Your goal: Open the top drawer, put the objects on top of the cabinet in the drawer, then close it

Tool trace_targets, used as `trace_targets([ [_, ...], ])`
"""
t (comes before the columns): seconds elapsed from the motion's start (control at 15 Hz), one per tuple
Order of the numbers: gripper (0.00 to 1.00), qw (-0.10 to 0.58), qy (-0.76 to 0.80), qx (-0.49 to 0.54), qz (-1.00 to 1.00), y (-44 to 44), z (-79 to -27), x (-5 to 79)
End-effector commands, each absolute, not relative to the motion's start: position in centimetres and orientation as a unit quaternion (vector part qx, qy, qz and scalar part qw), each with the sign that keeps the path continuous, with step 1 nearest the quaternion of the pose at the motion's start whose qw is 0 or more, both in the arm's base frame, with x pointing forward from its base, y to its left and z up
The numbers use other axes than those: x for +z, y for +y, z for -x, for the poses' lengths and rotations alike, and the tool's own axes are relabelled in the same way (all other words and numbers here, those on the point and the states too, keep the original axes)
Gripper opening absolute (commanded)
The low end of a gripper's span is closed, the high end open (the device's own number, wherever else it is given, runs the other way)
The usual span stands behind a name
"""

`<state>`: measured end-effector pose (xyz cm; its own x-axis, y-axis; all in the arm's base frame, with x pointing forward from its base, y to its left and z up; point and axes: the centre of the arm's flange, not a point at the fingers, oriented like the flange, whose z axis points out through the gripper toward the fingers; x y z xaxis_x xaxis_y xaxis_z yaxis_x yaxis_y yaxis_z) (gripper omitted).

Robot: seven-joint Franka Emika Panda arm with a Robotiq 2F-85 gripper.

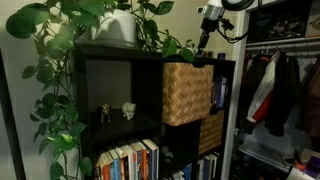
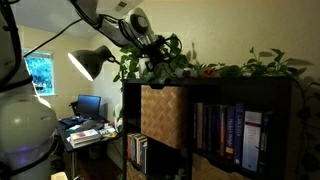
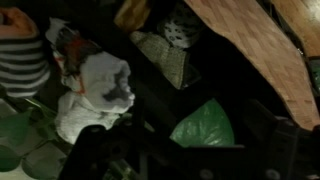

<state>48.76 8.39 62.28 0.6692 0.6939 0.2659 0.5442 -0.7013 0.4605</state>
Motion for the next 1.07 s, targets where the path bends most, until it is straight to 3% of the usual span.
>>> trace_targets([
  [0.0,1.0,0.201,0.296,0.226,-0.906,6.1,-49.3,63.5],
  [1.0,1.0,0.225,0.403,0.209,-0.862,-0.4,-54.2,63.4],
])
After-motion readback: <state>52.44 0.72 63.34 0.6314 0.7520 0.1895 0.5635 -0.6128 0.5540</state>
